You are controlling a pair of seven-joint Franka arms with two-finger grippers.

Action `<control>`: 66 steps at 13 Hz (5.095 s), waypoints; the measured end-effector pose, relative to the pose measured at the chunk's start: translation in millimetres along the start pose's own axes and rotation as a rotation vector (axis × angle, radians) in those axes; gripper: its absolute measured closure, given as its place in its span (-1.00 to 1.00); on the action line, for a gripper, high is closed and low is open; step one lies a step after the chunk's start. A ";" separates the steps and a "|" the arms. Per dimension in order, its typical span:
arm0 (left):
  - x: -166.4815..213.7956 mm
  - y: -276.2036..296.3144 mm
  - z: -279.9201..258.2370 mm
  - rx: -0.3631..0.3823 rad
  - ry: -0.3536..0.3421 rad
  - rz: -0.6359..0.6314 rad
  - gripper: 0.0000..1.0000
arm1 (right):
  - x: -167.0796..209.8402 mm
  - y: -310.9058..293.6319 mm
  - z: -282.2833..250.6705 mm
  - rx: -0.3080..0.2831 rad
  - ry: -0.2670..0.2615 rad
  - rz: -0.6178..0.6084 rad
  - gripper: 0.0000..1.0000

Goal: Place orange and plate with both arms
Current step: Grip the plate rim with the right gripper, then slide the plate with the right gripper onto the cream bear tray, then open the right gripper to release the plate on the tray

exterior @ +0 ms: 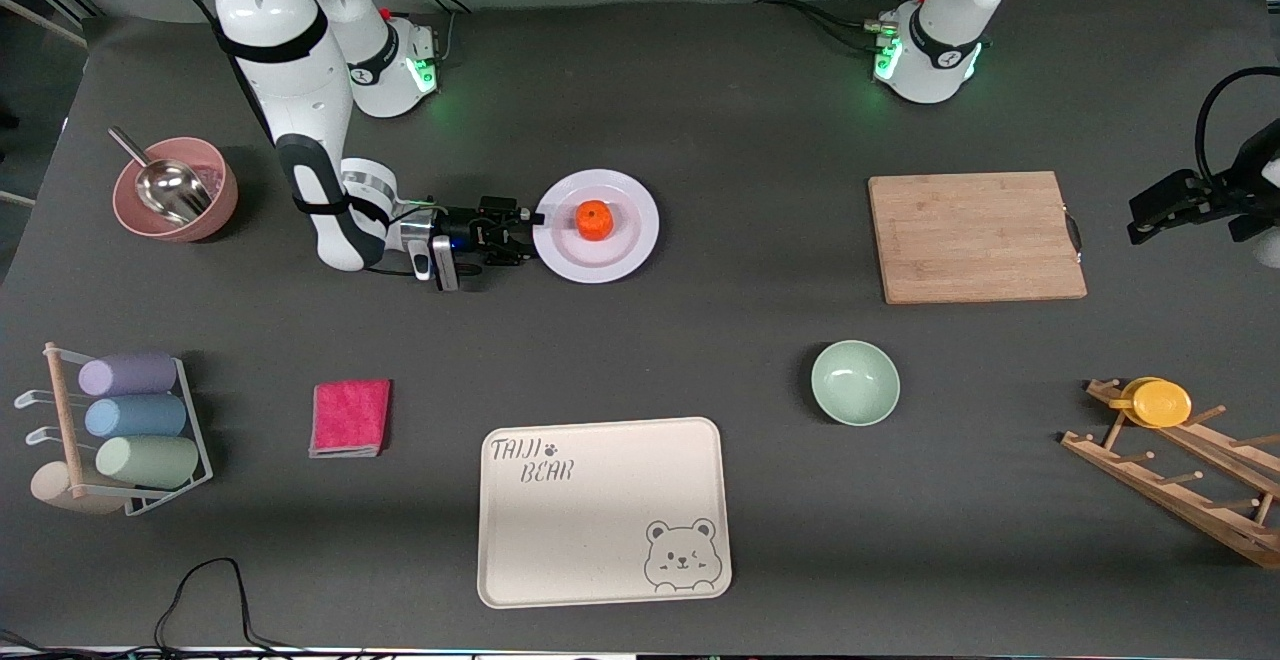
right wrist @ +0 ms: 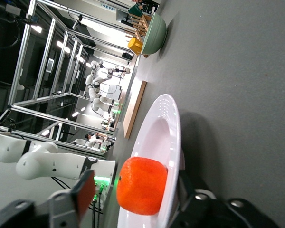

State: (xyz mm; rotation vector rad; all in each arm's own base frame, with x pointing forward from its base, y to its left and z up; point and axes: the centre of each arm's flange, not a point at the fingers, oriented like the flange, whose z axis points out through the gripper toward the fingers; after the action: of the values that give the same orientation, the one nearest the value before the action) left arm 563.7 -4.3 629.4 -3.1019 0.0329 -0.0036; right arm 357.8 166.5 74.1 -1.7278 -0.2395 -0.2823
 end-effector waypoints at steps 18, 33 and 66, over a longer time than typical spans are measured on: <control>-8.6 0.3 -0.6 -0.020 -0.039 0.039 -1.00 | -0.1 5.5 0.6 -0.021 0.008 0.271 0.90; -9.1 2.0 5.1 -0.027 -0.054 0.047 -1.00 | 245.0 -101.7 -45.4 0.010 0.026 0.371 0.90; -1.3 9.2 9.5 -0.050 0.003 0.010 -1.00 | 393.6 116.5 14.6 -0.101 0.280 0.308 0.90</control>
State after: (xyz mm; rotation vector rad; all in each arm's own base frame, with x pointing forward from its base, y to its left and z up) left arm 562.1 -13.1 619.6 -3.1514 0.0496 -0.0078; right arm 768.2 161.3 88.8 -1.7725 0.2474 -0.3082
